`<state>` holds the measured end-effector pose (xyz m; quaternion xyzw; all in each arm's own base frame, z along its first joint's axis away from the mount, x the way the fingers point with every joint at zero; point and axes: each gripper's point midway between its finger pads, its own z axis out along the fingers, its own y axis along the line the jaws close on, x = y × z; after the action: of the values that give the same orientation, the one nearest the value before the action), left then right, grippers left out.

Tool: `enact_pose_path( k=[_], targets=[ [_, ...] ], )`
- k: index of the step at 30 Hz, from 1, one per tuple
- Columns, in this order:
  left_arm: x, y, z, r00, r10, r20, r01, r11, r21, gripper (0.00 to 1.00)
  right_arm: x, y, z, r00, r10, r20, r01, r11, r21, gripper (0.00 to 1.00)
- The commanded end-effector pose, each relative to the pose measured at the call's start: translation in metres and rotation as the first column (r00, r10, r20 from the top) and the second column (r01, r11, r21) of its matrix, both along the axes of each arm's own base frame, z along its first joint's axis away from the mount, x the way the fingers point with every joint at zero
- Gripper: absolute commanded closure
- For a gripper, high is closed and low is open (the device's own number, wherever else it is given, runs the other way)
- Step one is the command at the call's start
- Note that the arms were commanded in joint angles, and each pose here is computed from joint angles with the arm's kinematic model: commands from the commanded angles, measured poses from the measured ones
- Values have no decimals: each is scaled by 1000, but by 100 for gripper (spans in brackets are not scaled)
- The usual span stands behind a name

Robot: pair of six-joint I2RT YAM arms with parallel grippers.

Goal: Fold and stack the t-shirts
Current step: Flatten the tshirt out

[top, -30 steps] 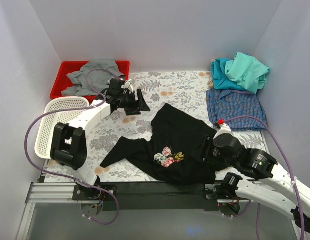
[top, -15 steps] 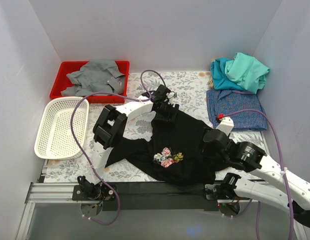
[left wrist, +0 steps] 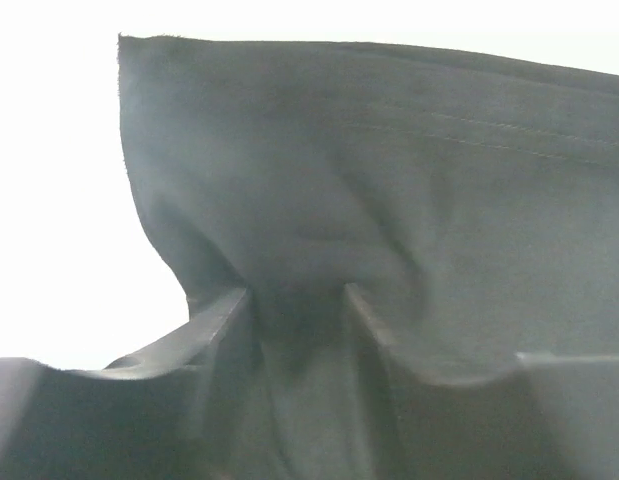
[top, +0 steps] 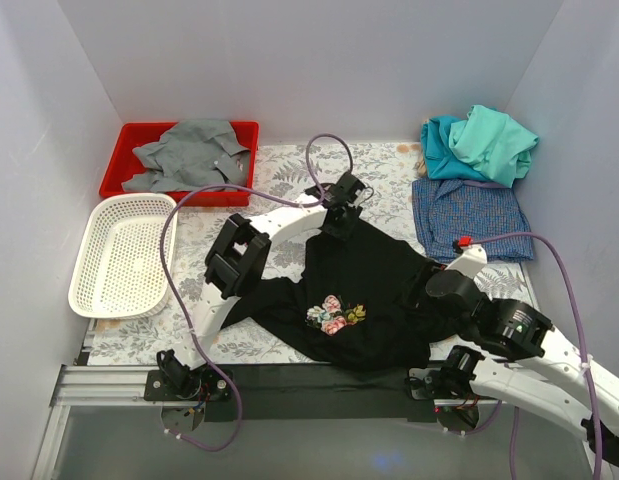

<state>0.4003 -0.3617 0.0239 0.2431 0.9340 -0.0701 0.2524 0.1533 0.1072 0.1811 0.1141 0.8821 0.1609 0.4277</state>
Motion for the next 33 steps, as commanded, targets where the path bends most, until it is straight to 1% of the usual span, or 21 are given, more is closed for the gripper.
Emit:
enact_pose_path(
  k=[1, 2, 4, 5, 8, 10, 11, 12, 13, 15, 16, 17, 19, 21, 22, 25, 26, 28, 30, 32, 33],
  targets=[
    [-23, 10, -49, 998, -39, -52, 47, 984, 169, 64, 4, 2, -4, 1000, -19, -8, 19, 999, -27, 28],
    [-24, 11, -52, 998, -37, -57, 47, 982, 182, 78, 5, 3, -5, 1000, -16, -13, 16, 999, -39, 28],
    [-24, 24, -61, 998, -14, -60, 28, 970, 240, 90, 7, 5, -4, 1000, -9, -11, 8, 999, -49, 27],
    [-23, 30, -61, 999, 9, -49, 4, 965, 262, 100, 8, 5, -4, 1000, -7, -9, 7, 999, -53, 27],
    [-7, 51, -51, 992, 124, -35, -112, 965, 238, 100, 11, 8, -3, 1000, 3, 11, -3, 999, -53, 26],
    [3, 58, -32, 981, 185, -57, -176, 975, 135, 100, 12, 9, -5, 1000, 15, 16, -14, 998, -65, 26],
    [21, 78, -21, 958, 280, -65, -274, 958, 82, 100, 13, 10, -6, 1000, 14, 12, -13, 997, -73, 26],
    [27, 91, -19, 944, 320, -74, -317, 947, 52, 100, 14, 11, -8, 1000, 14, 7, -13, 996, -84, 26],
    [38, 104, 3, 928, 368, -57, -369, 930, 8, 100, 13, 12, -12, 1000, 16, -5, -17, 996, -91, 26],
    [60, 152, 23, 867, 497, -28, -497, 867, -18, 100, 13, 15, -20, 999, 20, -37, -24, 992, -122, 26],
    [63, 171, 30, 845, 535, -16, -535, 845, -19, 100, 13, 17, -23, 998, 26, -51, -33, 991, -128, 26],
    [70, 205, 46, 797, 604, 10, -603, 797, -35, 100, 14, 22, -27, 997, 33, -73, -43, 988, -150, 26],
    [81, 244, 72, 736, 676, 43, -670, 736, -96, 100, 17, 29, -35, 993, 54, -107, -76, 976, -206, 26],
    [80, 278, 87, 669, 738, 88, -733, 674, -93, 100, 21, 36, -40, 987, 82, -139, -116, 959, -258, 25],
    [77, 287, 89, 650, 754, 96, -749, 656, -92, 100, 22, 42, -42, 984, 95, -153, -133, 956, -260, 25],
    [67, 279, 98, 678, 734, 31, -725, 675, -135, 100, 33, 59, -54, 974, 126, -187, -177, 940, -292, 24],
    [64, 273, 99, 688, 726, 10, -717, 681, -153, 96, 40, 67, -54, 975, 137, -172, -181, 944, -274, 24],
    [55, 256, 103, 726, 688, -21, -679, 711, -182, 78, 58, 80, -51, 979, 162, -123, -189, 949, -251, 23],
    [50, 238, 115, 773, 634, -22, -621, 749, -233, 70, 84, 92, -43, 977, 206, -48, -211, 943, -258, 23],
    [44, 218, 129, 803, 596, -4, -576, 774, -264, 62, 129, 109, -43, 972, 233, -5, -225, 933, -282, 23],
    [44, 218, 130, 805, 593, 0, -572, 777, -263, 62, 141, 114, -25, 974, 223, 40, -207, 947, -244, 23]
  ],
)
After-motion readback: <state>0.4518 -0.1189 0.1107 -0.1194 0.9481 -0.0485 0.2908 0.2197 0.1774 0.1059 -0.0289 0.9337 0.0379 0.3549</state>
